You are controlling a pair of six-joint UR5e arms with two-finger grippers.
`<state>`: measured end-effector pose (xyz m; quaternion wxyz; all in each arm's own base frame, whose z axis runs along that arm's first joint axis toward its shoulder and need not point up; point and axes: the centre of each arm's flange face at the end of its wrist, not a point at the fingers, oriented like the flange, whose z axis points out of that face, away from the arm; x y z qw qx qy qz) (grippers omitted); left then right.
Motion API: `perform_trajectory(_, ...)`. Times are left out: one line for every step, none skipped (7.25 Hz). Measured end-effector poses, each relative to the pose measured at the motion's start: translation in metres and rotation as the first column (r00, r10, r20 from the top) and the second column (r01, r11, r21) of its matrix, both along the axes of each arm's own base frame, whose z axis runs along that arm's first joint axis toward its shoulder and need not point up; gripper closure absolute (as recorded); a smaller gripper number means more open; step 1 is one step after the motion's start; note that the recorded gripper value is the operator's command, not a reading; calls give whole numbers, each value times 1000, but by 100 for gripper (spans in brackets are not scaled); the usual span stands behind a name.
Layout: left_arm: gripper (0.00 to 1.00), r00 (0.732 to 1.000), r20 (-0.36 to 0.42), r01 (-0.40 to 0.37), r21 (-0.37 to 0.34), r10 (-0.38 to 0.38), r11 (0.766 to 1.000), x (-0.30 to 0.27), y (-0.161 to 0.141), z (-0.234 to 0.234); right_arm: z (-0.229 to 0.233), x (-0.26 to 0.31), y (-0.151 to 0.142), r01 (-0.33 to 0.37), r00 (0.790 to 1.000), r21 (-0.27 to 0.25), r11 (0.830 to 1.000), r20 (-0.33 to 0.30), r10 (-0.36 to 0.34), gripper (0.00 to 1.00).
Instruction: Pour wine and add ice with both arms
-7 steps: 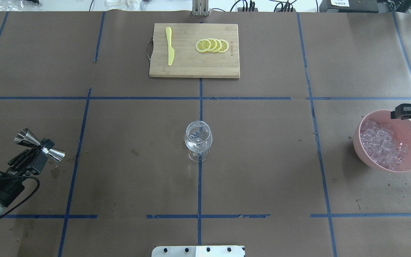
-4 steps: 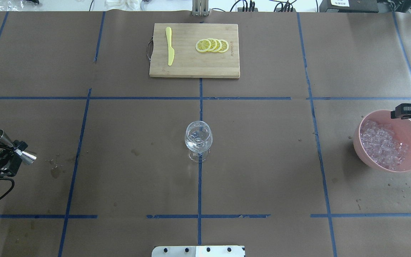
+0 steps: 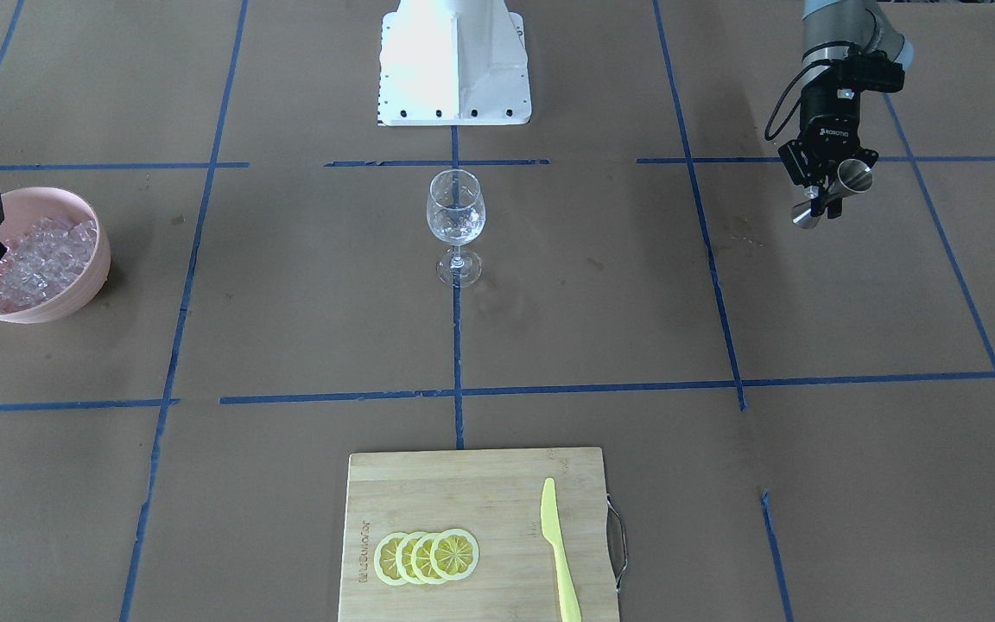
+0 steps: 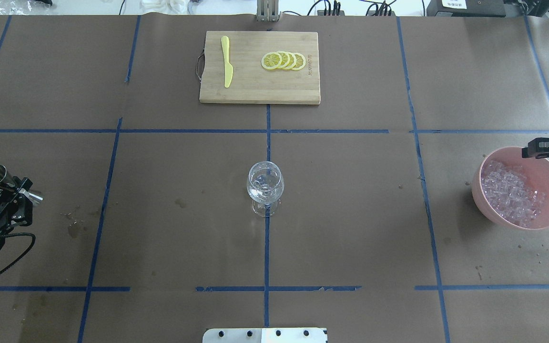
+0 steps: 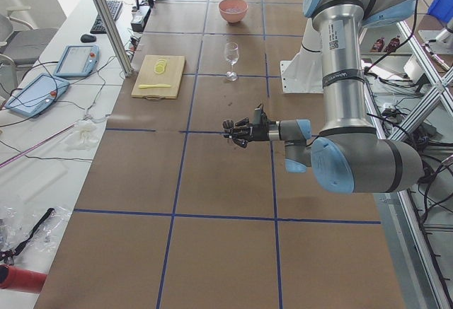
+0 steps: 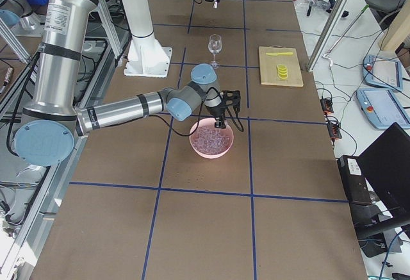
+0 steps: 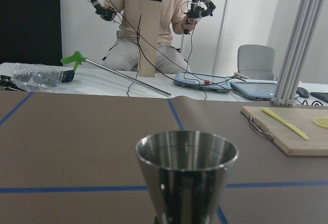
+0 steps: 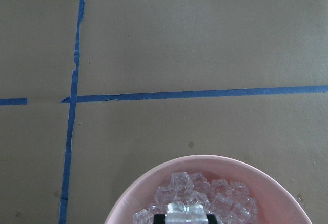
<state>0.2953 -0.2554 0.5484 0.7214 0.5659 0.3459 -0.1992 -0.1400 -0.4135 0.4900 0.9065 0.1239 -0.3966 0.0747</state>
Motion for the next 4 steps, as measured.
perform_trajectory(100,1000,16,16,2,-16,1000,11,-2,-5,0,0,0,0,1000,0,1000,0,0,100)
perform_trajectory(100,1000,15,22,2,-22,1000,22,-3,-10,0,0,0,0,1000,1,1000,1,0,100)
perform_trajectory(100,1000,4,24,0,-24,1000,32,-4,-12,-2,-1,-1,0,1000,5,1000,3,0,100)
perform_trajectory(100,1000,-7,26,-3,-26,1000,41,-4,-12,-11,-2,-3,0,1000,22,1000,15,-1,100)
